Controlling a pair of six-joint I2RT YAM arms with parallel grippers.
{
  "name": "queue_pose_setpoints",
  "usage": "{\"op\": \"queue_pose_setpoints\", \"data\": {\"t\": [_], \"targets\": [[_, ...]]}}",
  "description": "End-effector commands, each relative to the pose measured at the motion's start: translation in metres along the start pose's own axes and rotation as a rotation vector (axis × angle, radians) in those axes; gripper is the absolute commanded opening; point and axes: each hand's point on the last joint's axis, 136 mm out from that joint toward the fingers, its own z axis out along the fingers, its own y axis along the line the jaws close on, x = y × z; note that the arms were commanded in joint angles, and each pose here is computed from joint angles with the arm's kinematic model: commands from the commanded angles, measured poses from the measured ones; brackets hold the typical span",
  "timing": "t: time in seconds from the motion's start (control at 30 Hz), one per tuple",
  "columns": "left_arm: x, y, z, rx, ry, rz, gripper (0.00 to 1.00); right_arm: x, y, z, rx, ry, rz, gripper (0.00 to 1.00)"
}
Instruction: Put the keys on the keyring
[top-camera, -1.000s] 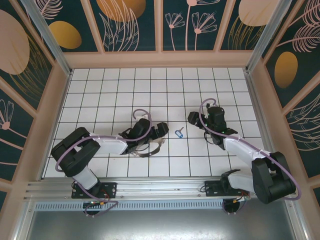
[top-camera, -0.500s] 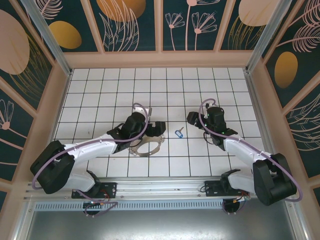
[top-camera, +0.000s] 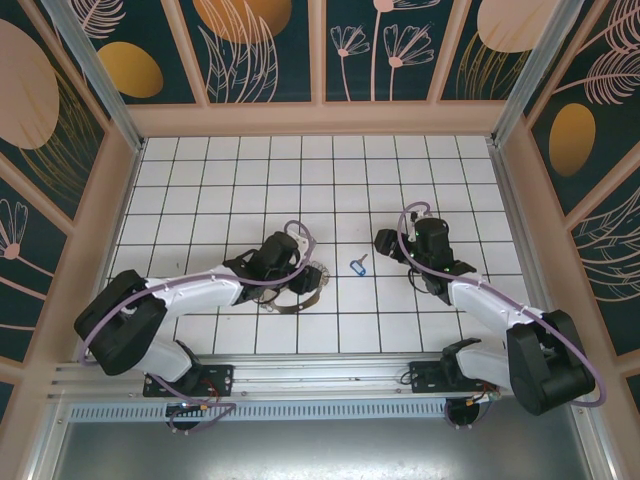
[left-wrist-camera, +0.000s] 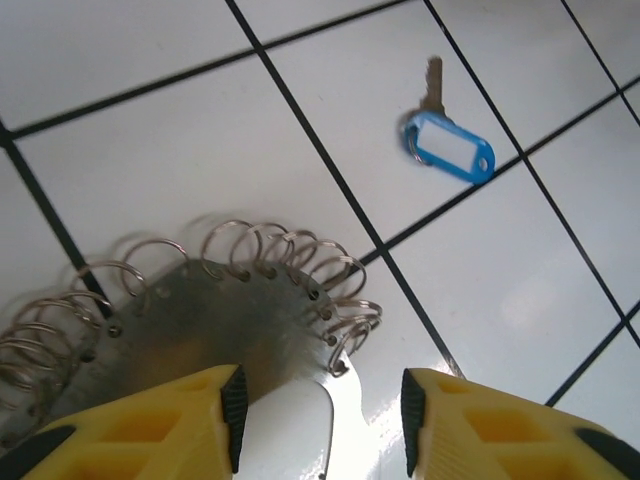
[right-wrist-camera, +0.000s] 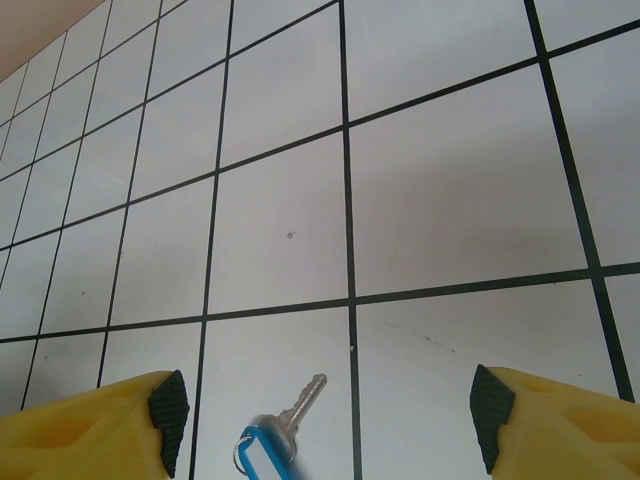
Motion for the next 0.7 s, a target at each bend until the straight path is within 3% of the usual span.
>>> {"op": "queue_pose_setpoints", "data": {"t": [0.0,0.67], "targets": [[0.004,-0.012,0.005,0.063,0.044,0.024,0.43,0.001,0.003,-0.003,-0.016,-0.007,-0.011,0.76],[0.008,-0.015,0.025,0.084,0.063,0.031,0.39,0.003,-0.002,-0.001,-0.002,-0.013,-0.016,0.77]]}}
